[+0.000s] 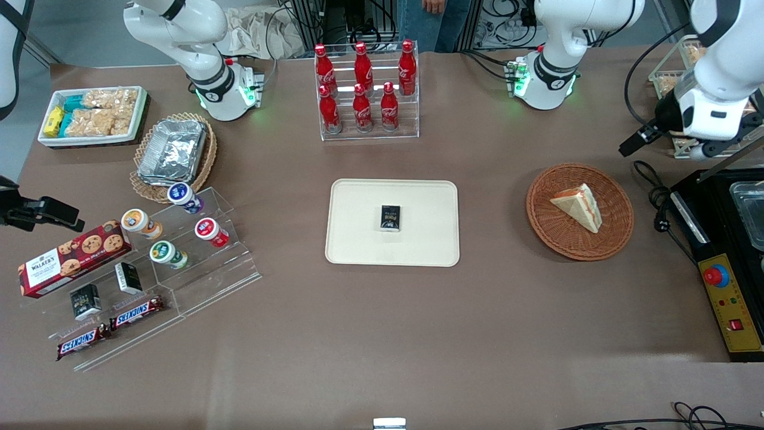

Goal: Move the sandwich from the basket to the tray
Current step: 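Lower the open left gripper over the wrapped sandwich in the wicker basket, then close the left gripper on the sandwich's crust edge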

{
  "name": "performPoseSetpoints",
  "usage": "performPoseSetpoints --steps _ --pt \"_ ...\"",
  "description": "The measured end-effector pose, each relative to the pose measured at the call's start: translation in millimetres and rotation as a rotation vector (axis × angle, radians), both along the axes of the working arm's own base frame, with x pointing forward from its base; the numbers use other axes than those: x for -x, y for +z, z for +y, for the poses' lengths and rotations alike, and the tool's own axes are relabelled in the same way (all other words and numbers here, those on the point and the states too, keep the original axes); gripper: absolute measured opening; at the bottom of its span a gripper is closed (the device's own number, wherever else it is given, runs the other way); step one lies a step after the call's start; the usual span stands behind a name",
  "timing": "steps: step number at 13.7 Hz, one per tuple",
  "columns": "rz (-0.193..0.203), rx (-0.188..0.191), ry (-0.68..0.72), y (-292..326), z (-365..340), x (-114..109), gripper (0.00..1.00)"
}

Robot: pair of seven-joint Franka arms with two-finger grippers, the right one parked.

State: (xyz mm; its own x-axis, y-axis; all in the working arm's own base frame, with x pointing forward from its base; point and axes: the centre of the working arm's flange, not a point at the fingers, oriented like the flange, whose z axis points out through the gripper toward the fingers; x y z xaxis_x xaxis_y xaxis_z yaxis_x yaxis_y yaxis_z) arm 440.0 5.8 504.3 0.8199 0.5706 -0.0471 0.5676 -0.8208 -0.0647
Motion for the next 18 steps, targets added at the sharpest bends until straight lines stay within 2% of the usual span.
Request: performPoseSetpoints --steps 2,4,6,8,13,17,18 --pt "0.011 -0.021 0.047 -36 -14 -13 1.0" --pt "0.052 -0.047 0.074 -83 -27 -27 1.0" --pt "0.073 -0.072 0.074 -125 -31 -37 1.0" --pt "0.057 -0.091 0.07 -163 -30 -33 1.0" --pt "0.033 -0.084 0.104 -227 -30 -6 1.0" --pt "0.018 -0.083 0.119 -266 -30 -3 1.0" --pt "0.02 -0.085 0.123 -271 -30 -3 0.91"
